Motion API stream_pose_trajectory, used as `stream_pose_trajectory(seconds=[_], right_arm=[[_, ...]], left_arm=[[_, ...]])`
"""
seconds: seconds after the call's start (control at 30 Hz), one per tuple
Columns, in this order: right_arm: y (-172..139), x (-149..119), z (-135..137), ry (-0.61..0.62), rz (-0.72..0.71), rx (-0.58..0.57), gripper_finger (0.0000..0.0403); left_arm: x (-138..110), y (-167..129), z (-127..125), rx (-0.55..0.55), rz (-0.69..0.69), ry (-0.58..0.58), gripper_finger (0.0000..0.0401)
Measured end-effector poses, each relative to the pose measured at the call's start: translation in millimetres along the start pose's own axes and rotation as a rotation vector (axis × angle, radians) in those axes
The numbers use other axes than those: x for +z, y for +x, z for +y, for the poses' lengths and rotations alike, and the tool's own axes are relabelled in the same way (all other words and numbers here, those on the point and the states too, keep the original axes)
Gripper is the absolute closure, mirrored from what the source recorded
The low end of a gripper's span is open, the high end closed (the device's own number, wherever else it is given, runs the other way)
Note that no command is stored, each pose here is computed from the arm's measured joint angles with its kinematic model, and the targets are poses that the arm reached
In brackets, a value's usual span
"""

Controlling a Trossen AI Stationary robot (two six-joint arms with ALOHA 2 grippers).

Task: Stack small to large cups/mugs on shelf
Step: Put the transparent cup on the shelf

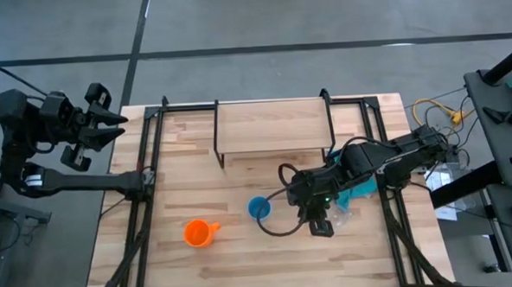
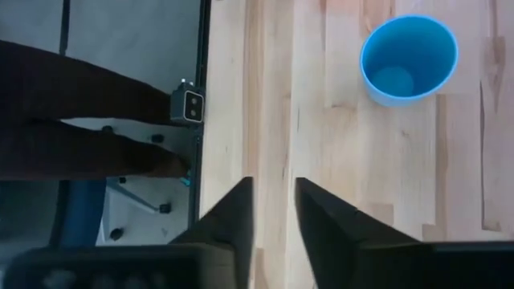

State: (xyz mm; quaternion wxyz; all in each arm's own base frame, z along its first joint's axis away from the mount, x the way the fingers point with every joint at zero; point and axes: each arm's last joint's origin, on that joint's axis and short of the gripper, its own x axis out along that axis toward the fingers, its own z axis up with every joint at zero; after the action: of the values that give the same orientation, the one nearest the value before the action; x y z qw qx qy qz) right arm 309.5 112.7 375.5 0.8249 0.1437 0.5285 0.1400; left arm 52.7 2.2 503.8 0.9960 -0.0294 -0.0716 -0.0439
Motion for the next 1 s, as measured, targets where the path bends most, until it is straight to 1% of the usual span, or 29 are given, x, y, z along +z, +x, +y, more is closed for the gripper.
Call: stream_pose_trajectory(seconds=[0.2, 0.33, 0.47, 0.9, 1.0], right_arm=[[0.0, -1.9, -0.8, -0.002, 0.019, -0.008, 0.0230], [-0.2, -1.9, -0.7, -0.002, 0.019, -0.008, 0.0199], [-0.2, -1.4, -0.5, -0.003, 0.013, -0.006, 0.0191], [-0.1, -0.7, -0.1, -0.005, 0.006, -0.003, 0.0191], [0.3, 1.5, 0.7, -0.012, -0.017, 0.006, 0.0192]], left_arm=[[0.0, -0.3, -0.1, 0.000, 0.000, 0.000, 0.0302], [0.1, -0.4, -0.1, 0.000, -0.001, 0.000, 0.0302], [0.1, -0.4, -0.1, 0.000, -0.001, 0.000, 0.0302], [0.0, -0.3, -0.1, 0.000, 0.000, 0.000, 0.0302], [0.1, -0.4, -0.1, 0.000, -0.001, 0.000, 0.0302]])
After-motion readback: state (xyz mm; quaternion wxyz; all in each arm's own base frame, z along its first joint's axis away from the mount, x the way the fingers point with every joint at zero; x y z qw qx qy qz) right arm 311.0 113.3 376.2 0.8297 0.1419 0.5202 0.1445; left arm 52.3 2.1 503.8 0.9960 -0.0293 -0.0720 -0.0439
